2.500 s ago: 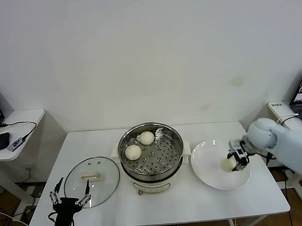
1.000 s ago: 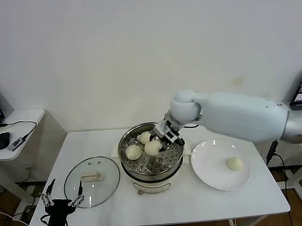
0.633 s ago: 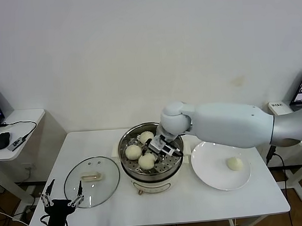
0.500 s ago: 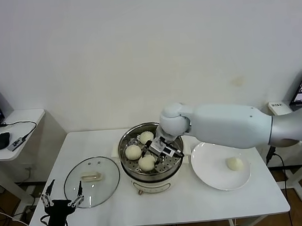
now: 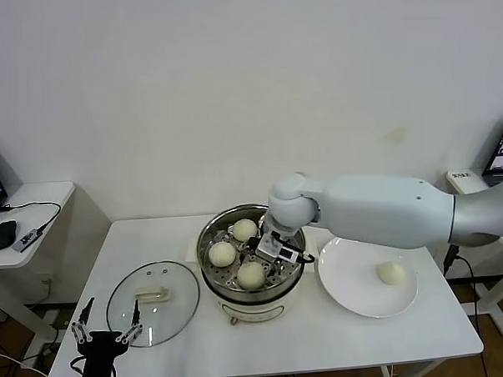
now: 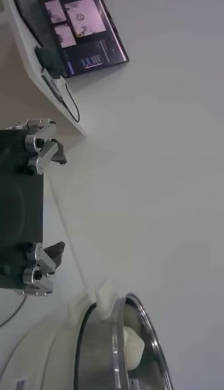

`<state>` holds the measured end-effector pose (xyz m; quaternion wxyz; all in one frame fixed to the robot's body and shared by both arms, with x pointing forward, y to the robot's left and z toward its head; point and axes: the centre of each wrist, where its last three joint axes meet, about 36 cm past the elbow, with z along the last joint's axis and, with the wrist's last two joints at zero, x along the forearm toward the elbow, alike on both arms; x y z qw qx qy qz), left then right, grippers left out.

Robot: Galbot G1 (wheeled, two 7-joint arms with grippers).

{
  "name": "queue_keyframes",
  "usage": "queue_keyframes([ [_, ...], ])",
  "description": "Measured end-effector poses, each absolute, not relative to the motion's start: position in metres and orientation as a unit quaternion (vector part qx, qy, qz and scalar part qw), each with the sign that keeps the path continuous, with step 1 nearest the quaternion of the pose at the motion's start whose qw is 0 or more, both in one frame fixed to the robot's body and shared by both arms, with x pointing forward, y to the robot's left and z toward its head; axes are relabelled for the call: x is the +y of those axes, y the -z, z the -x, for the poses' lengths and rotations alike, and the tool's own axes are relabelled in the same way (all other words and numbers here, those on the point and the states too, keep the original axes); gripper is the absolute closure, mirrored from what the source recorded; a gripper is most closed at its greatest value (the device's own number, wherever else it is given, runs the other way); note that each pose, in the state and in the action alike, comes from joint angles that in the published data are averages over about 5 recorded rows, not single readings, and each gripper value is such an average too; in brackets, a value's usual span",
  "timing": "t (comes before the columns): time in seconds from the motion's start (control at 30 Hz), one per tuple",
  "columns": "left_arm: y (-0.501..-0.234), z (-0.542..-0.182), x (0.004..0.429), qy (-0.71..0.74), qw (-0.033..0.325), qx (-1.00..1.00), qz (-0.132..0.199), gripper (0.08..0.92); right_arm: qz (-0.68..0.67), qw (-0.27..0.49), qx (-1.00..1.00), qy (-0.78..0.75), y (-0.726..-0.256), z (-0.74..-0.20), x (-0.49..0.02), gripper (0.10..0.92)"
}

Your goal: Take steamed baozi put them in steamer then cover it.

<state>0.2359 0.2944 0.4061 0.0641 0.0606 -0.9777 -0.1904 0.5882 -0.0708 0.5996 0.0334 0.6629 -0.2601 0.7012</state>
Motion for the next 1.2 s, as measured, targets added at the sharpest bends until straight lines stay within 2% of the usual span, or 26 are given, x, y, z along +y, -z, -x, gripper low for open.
queue_keyframes([
  [0.1, -0.407, -0.237, 0.296, 0.193, 0.063, -0.977, -0.060, 0.177, -0.657, 0.031, -0.268, -0.704, -0.607, -0.591, -0.075, 0.204],
  [0.33, -0.410, -0.239, 0.300, 0.199, 0.059, -0.976, -0.060, 0.177, -0.633, 0.047, -0.310, -0.708, -0.635, -0.602, -0.097, 0.200],
  [0.7, -0.410, -0.242, 0.301, 0.203, 0.057, -0.976, -0.051, 0.177, -0.577, 0.162, -0.434, -0.673, -0.671, -0.616, -0.175, 0.200],
  [0.9, -0.411, -0.245, 0.298, 0.201, 0.054, -0.977, -0.045, 0.177, -0.548, 0.230, -0.493, -0.635, -0.661, -0.615, -0.242, 0.200],
  [1.2, -0.409, -0.246, 0.297, 0.200, 0.057, -0.977, -0.042, 0.177, -0.508, 0.320, -0.532, -0.597, -0.614, -0.600, -0.337, 0.200],
])
